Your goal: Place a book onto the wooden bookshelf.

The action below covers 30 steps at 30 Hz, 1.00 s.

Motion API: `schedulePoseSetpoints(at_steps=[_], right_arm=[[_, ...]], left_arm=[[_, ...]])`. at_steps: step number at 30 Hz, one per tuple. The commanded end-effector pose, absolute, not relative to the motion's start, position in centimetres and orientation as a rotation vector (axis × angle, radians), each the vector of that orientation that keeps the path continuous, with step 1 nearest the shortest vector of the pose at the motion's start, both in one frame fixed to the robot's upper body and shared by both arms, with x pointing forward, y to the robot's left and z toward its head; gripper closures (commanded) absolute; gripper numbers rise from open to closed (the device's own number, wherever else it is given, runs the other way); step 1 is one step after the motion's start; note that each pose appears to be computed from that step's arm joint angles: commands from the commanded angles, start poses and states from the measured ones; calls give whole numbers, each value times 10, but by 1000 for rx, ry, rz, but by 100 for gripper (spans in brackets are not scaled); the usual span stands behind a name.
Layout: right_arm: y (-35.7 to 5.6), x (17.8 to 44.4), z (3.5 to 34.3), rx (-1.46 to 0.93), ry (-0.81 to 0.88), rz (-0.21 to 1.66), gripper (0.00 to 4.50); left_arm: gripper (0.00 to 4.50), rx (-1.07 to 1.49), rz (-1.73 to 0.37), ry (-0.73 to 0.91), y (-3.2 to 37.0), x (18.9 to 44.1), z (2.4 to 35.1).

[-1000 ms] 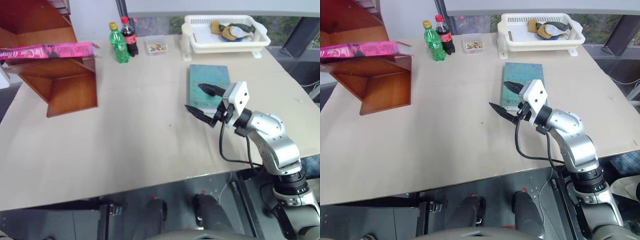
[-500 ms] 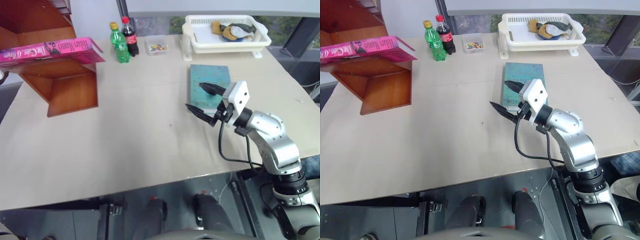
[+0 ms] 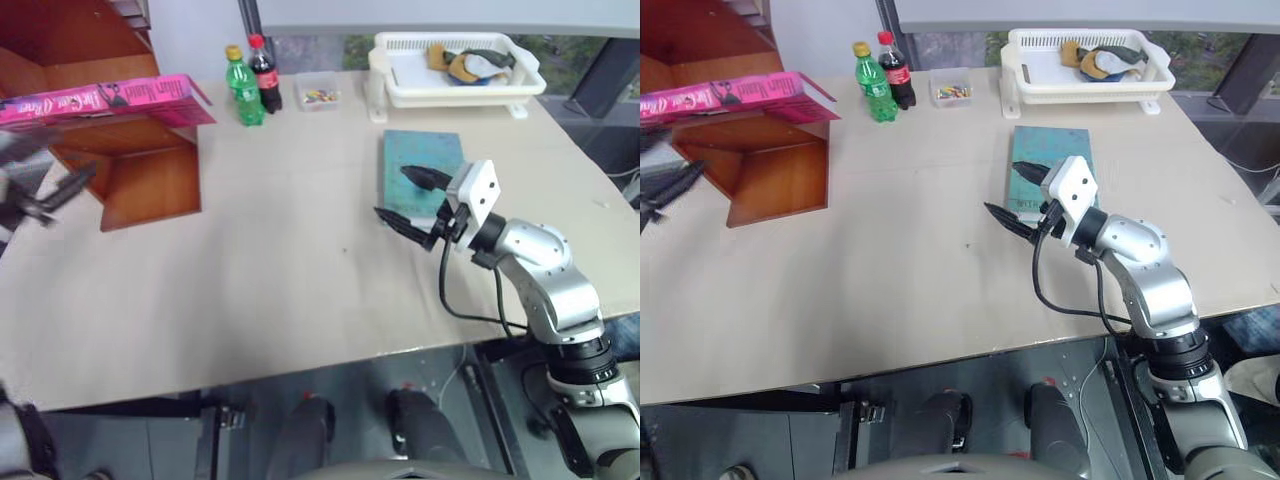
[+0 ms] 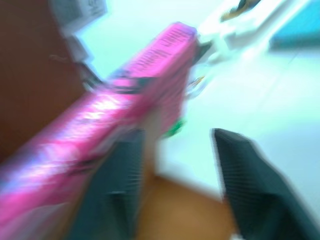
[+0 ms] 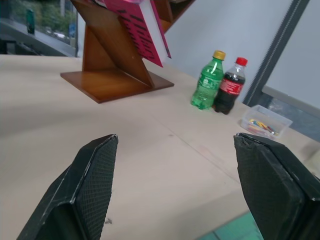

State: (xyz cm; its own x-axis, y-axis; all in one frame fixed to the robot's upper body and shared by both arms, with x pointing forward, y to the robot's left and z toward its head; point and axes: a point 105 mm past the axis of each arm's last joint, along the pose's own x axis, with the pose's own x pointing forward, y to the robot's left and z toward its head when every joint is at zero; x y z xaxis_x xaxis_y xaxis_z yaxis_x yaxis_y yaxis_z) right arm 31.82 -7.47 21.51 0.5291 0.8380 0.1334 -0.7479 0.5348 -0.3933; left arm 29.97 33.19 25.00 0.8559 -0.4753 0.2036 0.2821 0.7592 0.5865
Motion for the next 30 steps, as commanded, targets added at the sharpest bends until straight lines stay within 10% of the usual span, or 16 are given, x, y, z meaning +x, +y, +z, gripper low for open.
schedulePoseSetpoints(at_steps=[1,14,30], right_arm=[[-82,316,232,-339,-390,925,68],[-101,306,232,-365,-372,816,68],[-110,303,235,-381,-375,751,68]], left_arm=[[414,388,-410,-436,269,312,250],[448,136,94,-556,141,413,268],[448,88,527,-545,237,445,291]])
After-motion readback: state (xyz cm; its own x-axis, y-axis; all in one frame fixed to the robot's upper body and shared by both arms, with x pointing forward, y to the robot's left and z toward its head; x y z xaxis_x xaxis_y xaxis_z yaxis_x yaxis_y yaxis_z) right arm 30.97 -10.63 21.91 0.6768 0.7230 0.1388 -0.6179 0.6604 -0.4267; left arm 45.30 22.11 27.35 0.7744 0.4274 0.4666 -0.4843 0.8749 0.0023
